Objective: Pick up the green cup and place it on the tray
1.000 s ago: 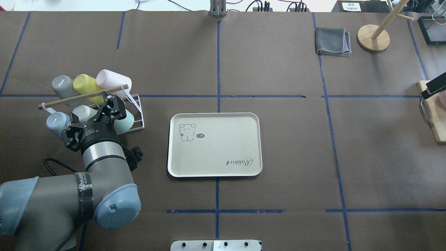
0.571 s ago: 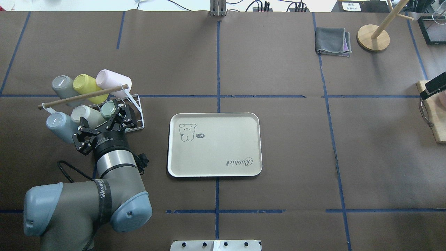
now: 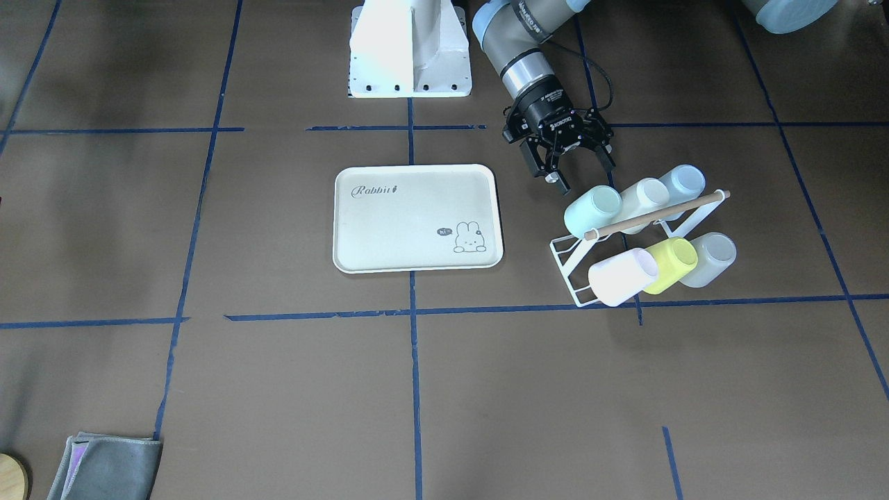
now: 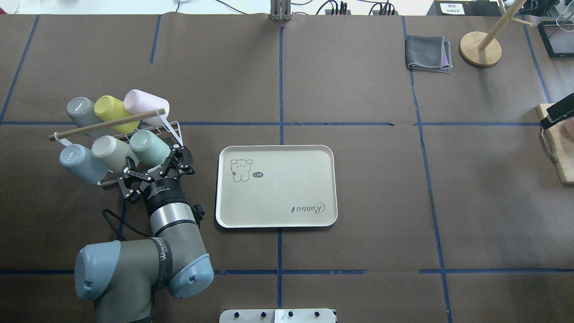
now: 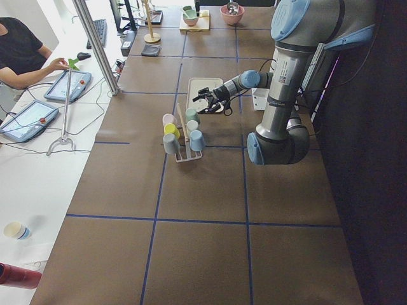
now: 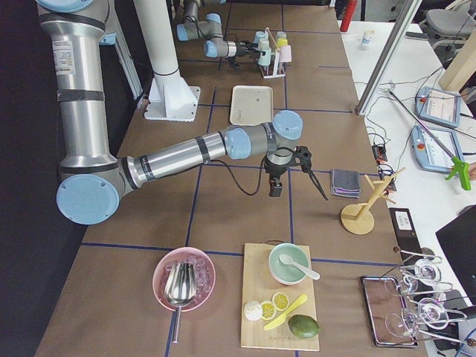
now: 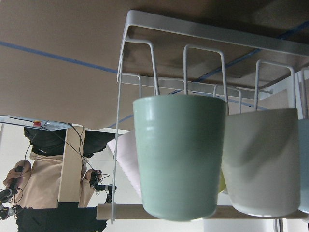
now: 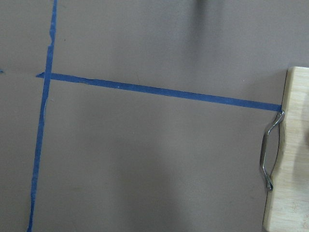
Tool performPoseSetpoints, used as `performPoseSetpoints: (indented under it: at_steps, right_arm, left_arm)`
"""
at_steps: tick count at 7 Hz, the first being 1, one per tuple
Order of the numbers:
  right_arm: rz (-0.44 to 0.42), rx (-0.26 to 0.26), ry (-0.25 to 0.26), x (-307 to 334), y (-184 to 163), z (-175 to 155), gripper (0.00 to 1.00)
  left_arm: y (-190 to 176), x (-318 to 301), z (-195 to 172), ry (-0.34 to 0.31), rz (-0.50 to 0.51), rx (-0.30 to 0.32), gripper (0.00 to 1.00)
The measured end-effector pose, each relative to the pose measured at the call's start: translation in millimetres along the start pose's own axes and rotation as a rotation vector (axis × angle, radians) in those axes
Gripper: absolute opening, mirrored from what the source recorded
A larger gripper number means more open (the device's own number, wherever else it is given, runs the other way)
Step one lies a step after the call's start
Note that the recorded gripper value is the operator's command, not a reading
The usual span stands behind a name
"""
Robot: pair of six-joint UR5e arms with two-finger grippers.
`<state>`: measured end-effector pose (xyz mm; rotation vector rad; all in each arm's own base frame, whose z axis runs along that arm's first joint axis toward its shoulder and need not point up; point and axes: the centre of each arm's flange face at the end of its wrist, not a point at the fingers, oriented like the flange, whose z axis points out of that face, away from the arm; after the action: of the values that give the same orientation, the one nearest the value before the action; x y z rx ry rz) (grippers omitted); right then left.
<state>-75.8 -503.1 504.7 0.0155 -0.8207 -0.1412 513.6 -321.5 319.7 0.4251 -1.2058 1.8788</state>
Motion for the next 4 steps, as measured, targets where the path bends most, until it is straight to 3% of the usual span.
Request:
performPoseSetpoints:
  at_steps: [4]
  right_arm:
    - [0.001, -0.001, 0.0, 0, -1, 1, 1.0]
  left_arm:
    - [-25, -2, 23, -0.015, 0.023, -0.058, 1.0]
